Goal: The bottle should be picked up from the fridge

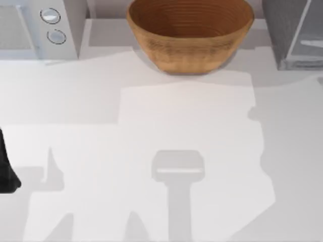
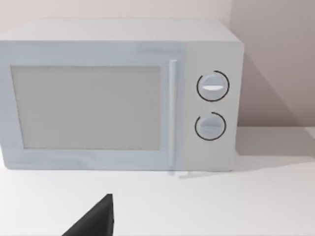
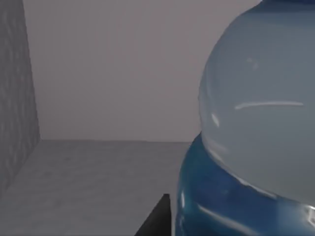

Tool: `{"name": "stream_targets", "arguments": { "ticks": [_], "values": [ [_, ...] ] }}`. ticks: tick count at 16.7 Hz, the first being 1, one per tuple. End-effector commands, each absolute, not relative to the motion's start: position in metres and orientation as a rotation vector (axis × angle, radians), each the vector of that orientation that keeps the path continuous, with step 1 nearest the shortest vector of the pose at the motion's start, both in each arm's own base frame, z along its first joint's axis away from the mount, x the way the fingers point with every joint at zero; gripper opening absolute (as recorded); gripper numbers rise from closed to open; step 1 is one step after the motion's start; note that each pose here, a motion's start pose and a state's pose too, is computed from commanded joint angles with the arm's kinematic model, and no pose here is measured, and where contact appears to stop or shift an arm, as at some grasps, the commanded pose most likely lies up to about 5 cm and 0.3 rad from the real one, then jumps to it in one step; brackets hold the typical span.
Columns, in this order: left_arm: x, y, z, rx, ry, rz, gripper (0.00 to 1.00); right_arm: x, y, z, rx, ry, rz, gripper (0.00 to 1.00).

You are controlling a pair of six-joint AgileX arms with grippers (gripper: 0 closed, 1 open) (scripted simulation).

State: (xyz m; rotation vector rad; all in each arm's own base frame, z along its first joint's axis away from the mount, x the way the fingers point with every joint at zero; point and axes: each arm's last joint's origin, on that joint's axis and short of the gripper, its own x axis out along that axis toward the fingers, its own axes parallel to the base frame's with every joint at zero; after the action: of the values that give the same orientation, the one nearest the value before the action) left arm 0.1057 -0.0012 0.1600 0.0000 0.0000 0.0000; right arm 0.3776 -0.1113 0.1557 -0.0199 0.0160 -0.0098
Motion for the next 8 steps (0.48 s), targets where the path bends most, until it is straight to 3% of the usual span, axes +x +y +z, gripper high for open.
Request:
{"name": "stream_targets", "arguments": {
  "ticks": [8],
  "values": [
    [0.106,-0.001,0.16,0.0,0.0,0.0,1.0,0.344,-0.086,0.204,-0.034,-0.007,-0.011,0.0]
  ]
}}
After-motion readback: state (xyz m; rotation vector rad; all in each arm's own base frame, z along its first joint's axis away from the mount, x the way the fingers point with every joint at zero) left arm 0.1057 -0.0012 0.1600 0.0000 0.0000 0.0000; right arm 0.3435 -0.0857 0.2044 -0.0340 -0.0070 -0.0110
